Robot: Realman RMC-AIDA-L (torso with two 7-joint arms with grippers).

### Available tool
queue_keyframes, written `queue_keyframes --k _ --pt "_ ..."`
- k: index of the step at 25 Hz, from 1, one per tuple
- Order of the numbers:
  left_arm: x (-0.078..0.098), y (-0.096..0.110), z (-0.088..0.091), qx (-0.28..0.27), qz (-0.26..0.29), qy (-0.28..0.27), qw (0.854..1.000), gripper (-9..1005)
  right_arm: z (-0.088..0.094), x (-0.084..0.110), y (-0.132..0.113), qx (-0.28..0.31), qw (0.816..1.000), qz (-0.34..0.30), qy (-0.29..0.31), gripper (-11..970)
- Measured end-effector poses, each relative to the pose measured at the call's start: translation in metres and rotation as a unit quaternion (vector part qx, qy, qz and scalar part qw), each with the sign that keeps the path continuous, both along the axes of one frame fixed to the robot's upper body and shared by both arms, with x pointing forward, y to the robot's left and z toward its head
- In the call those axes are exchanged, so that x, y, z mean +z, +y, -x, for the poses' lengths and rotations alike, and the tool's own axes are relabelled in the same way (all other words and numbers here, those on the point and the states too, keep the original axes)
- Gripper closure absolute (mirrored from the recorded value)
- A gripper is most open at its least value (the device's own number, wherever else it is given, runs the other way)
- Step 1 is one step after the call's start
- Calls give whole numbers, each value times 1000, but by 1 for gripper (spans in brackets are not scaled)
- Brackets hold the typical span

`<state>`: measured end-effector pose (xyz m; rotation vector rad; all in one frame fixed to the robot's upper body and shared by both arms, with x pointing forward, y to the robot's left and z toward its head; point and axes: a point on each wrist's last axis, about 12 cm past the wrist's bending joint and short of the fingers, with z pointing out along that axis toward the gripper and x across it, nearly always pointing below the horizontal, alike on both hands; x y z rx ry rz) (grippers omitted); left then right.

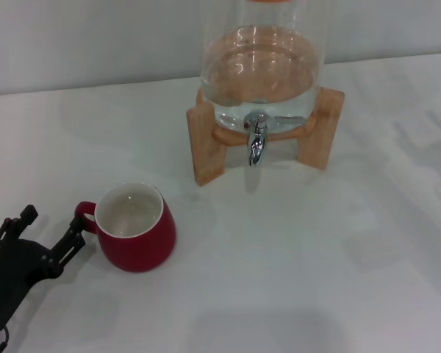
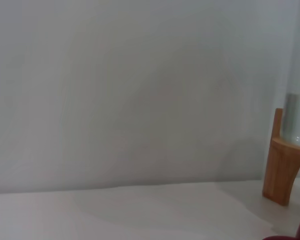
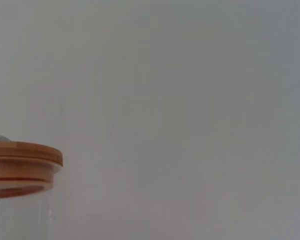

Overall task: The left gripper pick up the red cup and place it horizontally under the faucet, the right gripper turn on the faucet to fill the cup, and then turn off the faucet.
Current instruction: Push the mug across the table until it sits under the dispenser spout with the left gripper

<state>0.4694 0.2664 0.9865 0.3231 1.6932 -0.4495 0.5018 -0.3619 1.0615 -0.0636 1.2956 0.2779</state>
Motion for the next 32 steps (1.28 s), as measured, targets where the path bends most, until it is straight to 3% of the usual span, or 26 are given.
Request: queue_keyframes --k 32 --pt "-2 0 2 -4 -5 7 1000 130 0 0 -1 -4 1000 2 -1 191"
